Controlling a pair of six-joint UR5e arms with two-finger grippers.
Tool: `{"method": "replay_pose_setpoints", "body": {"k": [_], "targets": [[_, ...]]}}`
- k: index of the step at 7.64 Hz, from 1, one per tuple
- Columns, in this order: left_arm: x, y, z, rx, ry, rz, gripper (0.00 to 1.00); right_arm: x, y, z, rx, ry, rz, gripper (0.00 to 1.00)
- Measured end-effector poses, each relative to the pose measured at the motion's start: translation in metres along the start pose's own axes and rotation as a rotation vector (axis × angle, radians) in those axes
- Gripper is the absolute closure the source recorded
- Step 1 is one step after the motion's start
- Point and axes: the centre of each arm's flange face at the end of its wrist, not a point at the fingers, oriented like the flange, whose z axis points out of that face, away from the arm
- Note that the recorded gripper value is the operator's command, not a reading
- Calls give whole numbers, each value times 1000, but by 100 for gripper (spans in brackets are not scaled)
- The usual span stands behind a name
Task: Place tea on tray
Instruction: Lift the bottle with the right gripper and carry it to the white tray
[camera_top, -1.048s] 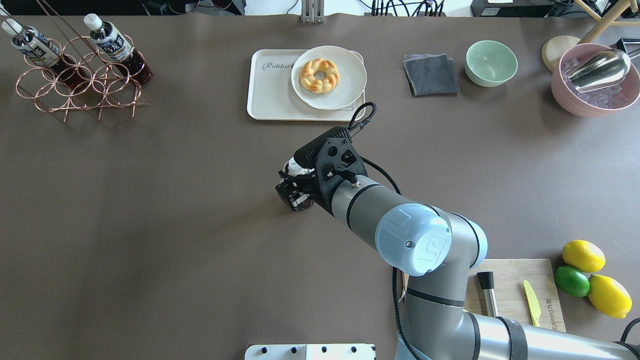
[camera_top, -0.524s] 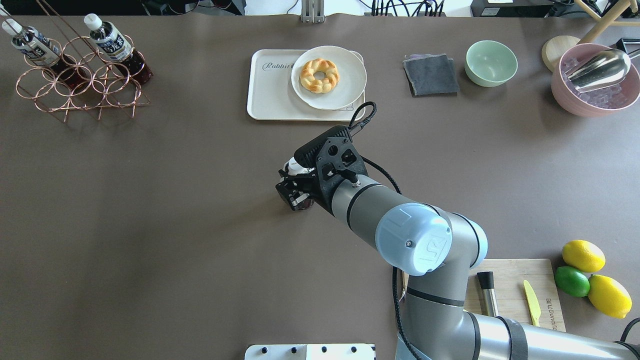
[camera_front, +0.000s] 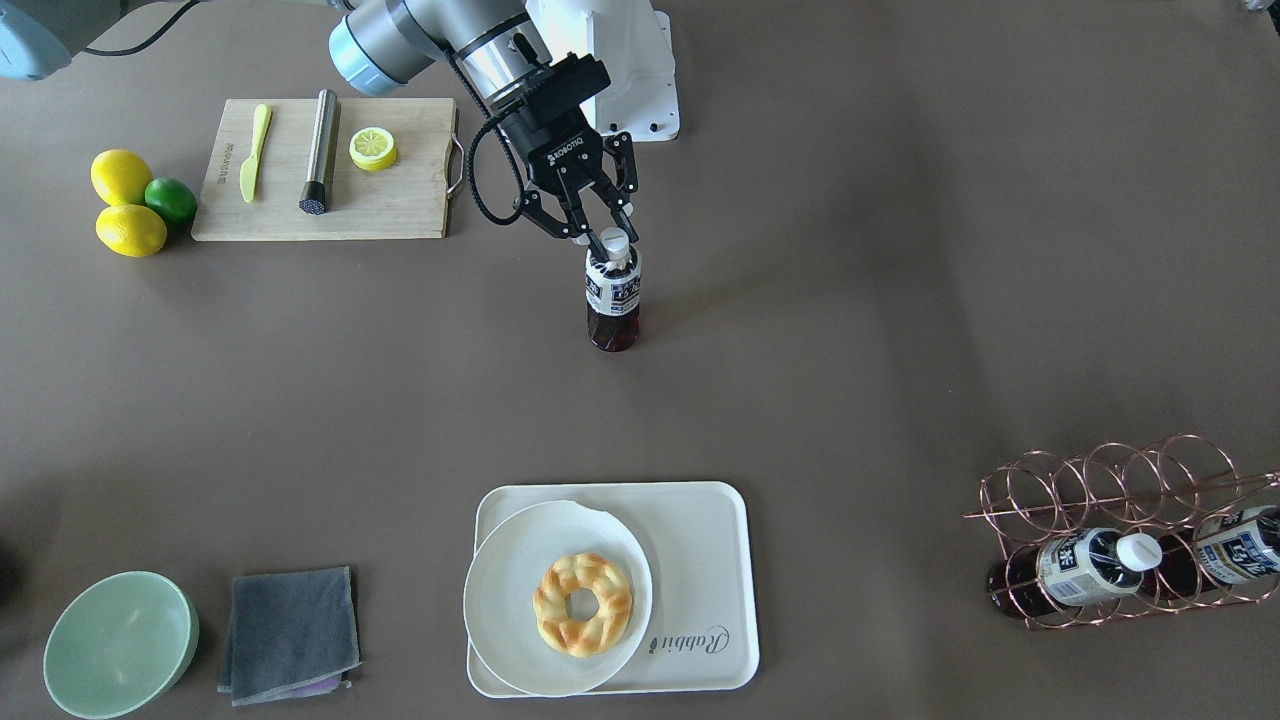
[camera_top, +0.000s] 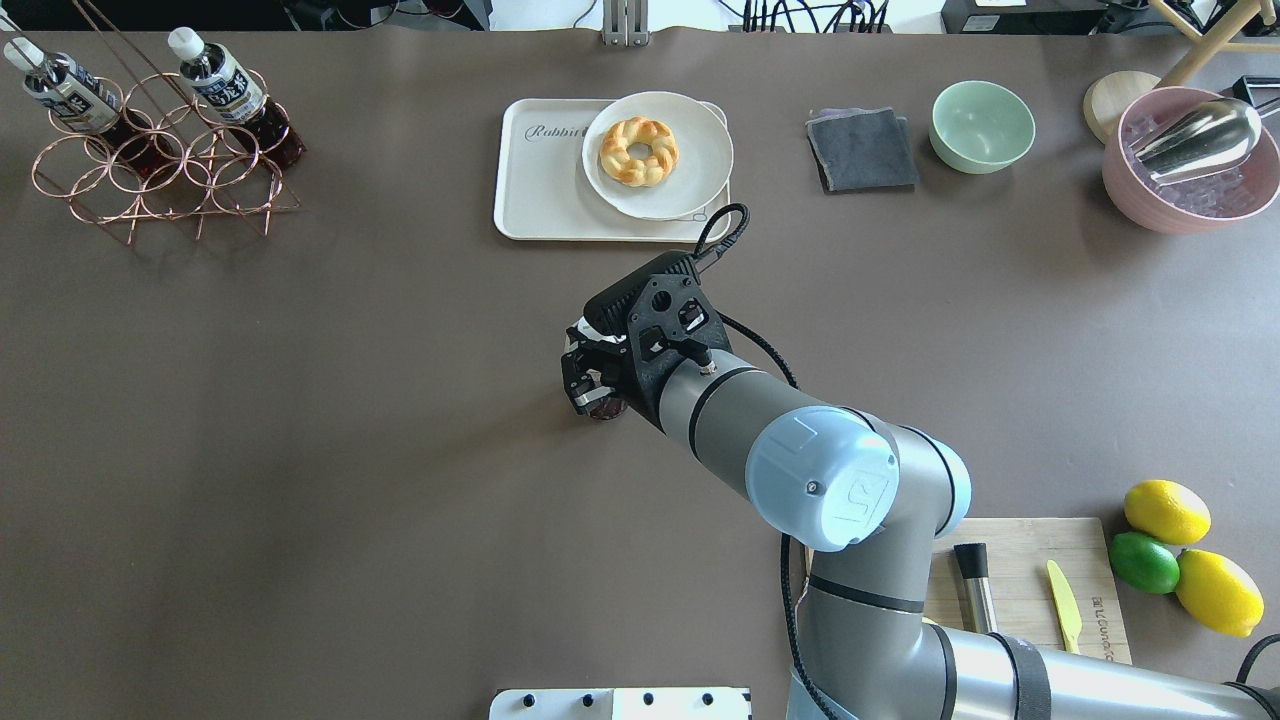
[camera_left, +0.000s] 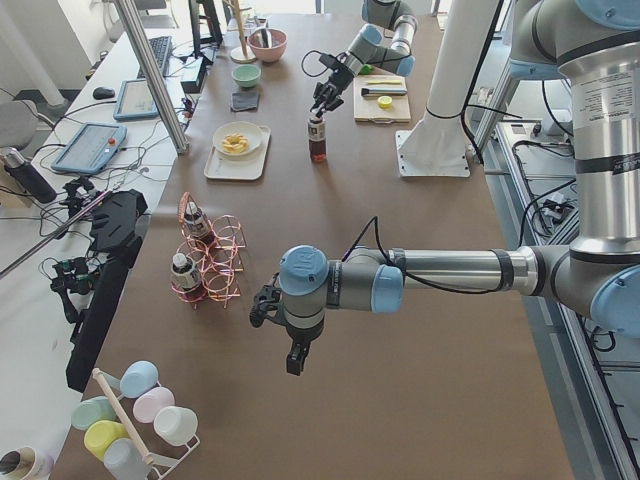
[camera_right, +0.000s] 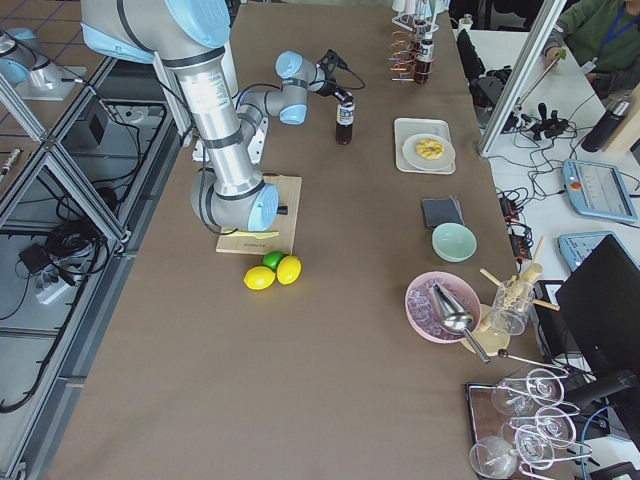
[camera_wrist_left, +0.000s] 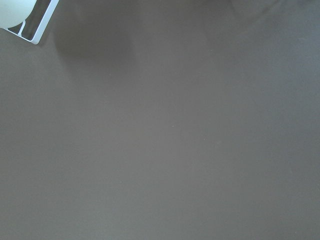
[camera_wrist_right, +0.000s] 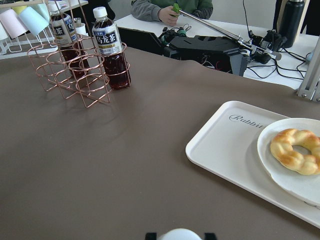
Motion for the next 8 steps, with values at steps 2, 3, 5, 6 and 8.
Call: {"method": "replay_pose_setpoints", "body": {"k": [2, 3, 5, 6, 8], "targets": [[0, 0, 0, 1, 0, 1, 2, -6, -14, -2, 21, -10, 9, 100], [0, 0, 0, 1, 0, 1, 2, -8, -26, -4, 37, -14, 15, 100], [0, 0, 0, 1, 0, 0, 2, -5, -57, -4, 66, 3, 40, 100], [0, 0, 0, 0, 0, 0, 2, -5, -83, 2, 73, 29, 55, 100], [0, 1, 0, 0, 0, -2, 2, -6, -142, 48, 72, 102, 110, 100]]}}
